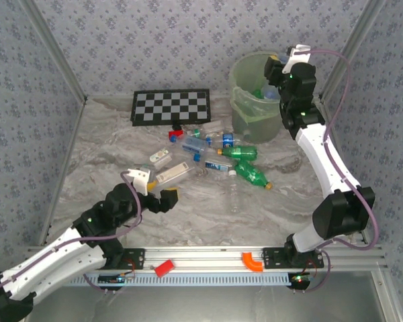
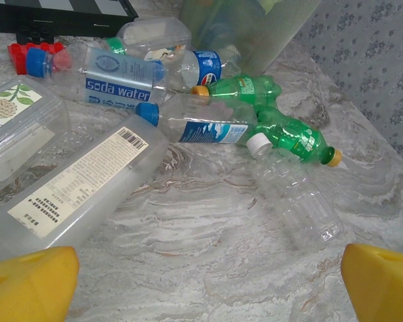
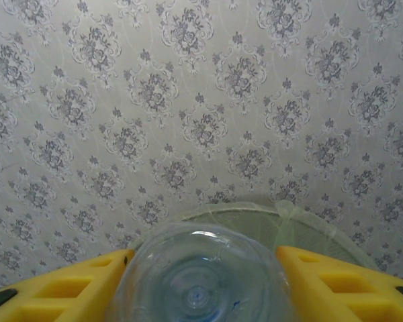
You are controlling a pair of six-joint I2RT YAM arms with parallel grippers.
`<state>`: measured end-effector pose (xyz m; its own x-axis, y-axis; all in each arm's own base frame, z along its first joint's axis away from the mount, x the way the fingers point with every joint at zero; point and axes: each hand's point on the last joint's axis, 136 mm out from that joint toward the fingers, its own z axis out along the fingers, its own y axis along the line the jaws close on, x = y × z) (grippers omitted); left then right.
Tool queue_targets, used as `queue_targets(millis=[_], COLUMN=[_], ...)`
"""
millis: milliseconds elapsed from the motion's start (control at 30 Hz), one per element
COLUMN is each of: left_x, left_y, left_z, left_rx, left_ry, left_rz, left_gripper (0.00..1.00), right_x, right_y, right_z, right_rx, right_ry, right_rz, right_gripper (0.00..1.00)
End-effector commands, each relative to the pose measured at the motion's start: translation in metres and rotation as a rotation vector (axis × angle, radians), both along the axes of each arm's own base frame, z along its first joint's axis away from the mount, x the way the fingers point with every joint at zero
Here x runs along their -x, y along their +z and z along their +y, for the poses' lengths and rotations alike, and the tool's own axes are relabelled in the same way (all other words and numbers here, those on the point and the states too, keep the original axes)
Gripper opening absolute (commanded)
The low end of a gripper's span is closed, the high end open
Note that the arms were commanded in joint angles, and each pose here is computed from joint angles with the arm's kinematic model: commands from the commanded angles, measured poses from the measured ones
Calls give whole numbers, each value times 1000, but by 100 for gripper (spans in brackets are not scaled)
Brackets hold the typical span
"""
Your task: Put the plastic bottles in the bin
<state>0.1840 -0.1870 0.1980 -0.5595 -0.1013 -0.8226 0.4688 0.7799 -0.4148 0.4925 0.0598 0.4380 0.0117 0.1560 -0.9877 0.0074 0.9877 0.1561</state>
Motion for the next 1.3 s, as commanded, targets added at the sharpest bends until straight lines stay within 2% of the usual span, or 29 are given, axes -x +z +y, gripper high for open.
queue_targets(millis=[0,100,167,200,267,300,767,1033,1267], left_x=[0,0,0,0,0,0,-3,-13,-27], left_y=[-2,-3,-3,-3,-3,-3,-10,-23,-38], left_z=[7,8,8,8,8,7,12,23,32], left_rx=[-9,-13,-13,-13,-10,-10,-29,-100,-151], left_ry=[24,27,29,30,29,28,59,144,203], left_rz=[1,3,2,3,3,1,21,44,104], left_gripper=[100,100,100,100,100,100,100,100,100], right_x=[0,-1,-1,-1,0,0,16,56,101], right_y=[1,-9,-15,-16,-17,-17,-3,9,-20], right_z=[-5,-3,-3,-4,-4,-5,-6,12,40], right_rx=[20,27,32,35,42,47,35,-22,-75], right_ry=[-20,-17,-14,-15,-19,-20,-24,45,135], right_rz=[-8,20,41,48,54,57,35,8,45], right_gripper=[57,58,64,71,94,100,100,100,99])
